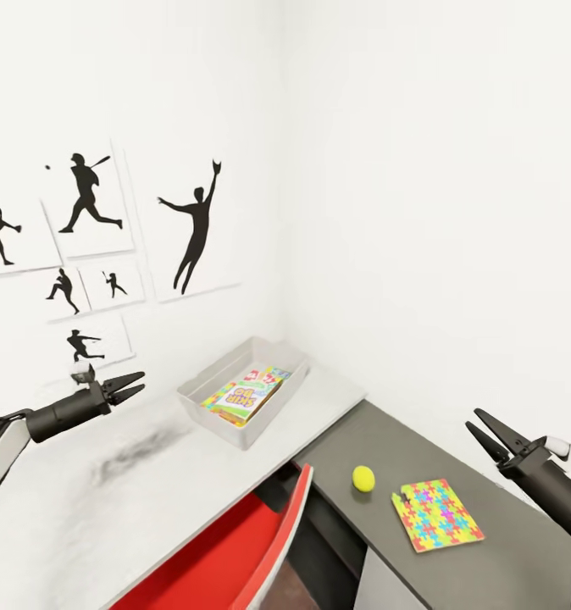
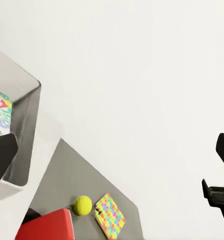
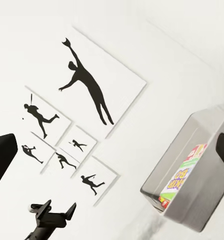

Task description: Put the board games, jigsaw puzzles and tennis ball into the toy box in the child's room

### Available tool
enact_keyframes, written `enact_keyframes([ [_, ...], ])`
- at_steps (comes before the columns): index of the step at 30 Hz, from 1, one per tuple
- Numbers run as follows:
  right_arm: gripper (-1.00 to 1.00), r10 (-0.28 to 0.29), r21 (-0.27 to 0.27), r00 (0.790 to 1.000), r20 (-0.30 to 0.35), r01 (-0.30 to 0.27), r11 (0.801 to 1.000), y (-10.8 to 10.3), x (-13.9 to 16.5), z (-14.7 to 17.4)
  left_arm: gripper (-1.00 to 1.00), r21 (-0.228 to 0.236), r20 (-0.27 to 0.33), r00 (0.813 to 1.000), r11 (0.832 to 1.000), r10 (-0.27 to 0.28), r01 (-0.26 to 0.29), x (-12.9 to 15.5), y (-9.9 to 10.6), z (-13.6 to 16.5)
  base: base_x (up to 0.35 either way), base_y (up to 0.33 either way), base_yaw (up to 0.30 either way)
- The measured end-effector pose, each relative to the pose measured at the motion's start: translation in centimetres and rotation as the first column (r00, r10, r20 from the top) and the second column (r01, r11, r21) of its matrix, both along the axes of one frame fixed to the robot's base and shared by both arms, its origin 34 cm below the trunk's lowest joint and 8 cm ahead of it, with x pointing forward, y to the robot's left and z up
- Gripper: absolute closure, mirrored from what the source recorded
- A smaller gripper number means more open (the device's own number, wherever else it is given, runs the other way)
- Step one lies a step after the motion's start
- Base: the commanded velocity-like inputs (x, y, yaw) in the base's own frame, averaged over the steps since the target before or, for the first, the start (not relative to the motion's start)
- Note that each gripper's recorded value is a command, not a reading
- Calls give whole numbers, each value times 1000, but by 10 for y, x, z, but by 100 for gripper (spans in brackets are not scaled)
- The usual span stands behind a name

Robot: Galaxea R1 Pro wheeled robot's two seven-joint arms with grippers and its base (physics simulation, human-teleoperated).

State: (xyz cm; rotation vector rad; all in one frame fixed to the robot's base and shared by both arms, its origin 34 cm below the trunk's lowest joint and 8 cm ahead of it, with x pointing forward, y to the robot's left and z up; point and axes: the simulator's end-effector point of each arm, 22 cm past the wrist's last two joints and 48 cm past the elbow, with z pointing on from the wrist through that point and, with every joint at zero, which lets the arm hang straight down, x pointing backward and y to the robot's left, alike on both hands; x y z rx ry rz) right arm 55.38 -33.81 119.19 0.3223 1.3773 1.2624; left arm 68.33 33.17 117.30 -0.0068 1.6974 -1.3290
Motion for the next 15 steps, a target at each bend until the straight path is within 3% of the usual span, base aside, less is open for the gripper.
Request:
enact_keyframes([
  [7, -100, 0, 0, 1000, 9, 0, 1000, 0, -2, 4, -100, -1, 10, 1000, 1000, -2, 2, -2, 0, 5, -15, -142, -204],
  [15, -100, -1, 1, 1000, 20, 1, 1000, 0, -4, 8, -100, -1, 15, 1000, 1000, -2, 2, -5, 0, 8, -107, 28, -205],
])
